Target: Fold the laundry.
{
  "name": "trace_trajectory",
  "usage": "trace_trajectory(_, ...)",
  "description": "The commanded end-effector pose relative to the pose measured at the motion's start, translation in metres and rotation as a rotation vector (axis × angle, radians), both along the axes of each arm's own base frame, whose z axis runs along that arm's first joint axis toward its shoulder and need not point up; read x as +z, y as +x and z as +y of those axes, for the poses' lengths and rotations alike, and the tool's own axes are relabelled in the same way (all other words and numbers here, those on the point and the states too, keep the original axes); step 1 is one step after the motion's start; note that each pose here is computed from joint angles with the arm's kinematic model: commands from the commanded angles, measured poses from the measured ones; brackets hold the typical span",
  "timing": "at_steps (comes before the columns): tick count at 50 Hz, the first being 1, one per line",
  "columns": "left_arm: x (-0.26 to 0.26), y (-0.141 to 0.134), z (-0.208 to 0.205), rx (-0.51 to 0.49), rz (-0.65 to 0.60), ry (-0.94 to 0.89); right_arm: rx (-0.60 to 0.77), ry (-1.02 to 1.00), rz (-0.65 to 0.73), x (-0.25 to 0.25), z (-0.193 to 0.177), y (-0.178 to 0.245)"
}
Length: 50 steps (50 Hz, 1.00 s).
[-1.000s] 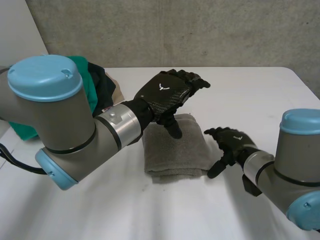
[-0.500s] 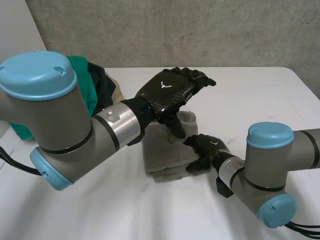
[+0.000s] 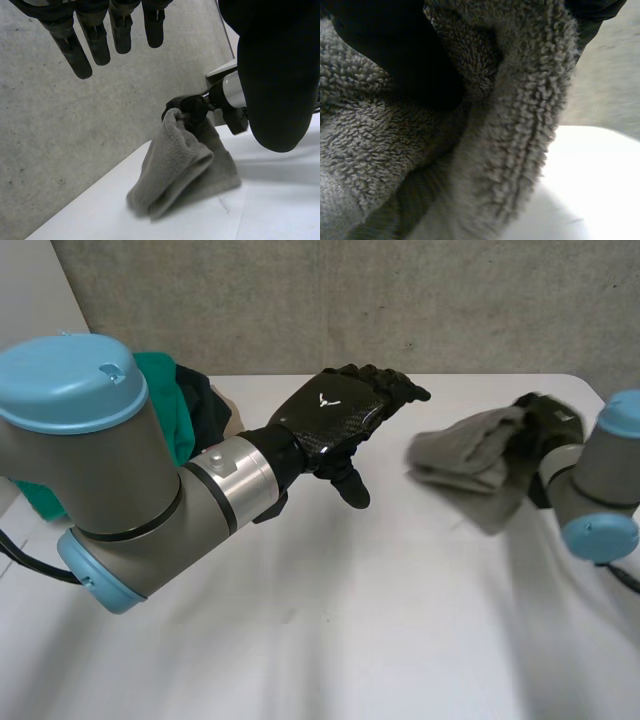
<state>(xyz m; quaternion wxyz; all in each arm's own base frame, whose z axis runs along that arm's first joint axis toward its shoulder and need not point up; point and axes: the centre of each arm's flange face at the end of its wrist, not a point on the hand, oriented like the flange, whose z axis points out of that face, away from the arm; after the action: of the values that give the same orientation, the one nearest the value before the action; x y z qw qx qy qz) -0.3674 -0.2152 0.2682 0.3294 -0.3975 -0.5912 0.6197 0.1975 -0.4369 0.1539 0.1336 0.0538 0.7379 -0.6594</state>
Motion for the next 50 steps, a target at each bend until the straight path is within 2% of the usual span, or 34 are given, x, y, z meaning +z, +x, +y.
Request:
trace_trajectory(1,0.005,-0.002,0.0,-0.004,0.014,-0.02,-0.158,-0.061,-0.029,0.002,-0.059,-0.052)
trace_trajectory(10,0.008,-0.005,-0.002,-0.007,0.022,-0.028,-0.32,-0.119,-0.03,-0.009,-0.104,-0.119)
trace_trajectory(16,0.006,-0.007,0.0,-0.013,0.02,-0.024,-0.293,-0.041,-0.027,-0.04,-0.109,-0.141)
trace_trajectory(23,0.002,-0.012,0.003,-0.029,0.017,-0.023,-0.267,0.042,-0.003,-0.047,-0.104,-0.153)
trace_trajectory(34,0.004,-0.015,0.011,-0.045,0.021,-0.025,-0.299,0.046,0.293,0.007,-0.083,-0.164)
trace_trajectory(43,0.011,-0.014,0.012,-0.042,0.031,-0.039,-0.385,-0.241,0.614,0.103,-0.051,-0.156)
trace_trajectory(46,0.021,-0.01,0.012,-0.026,0.048,-0.06,-0.355,-0.314,0.666,0.116,-0.04,-0.146)
trace_trajectory(50,0.037,-0.002,0.006,0.057,0.074,-0.09,-0.188,-0.397,0.702,0.113,-0.014,-0.102)
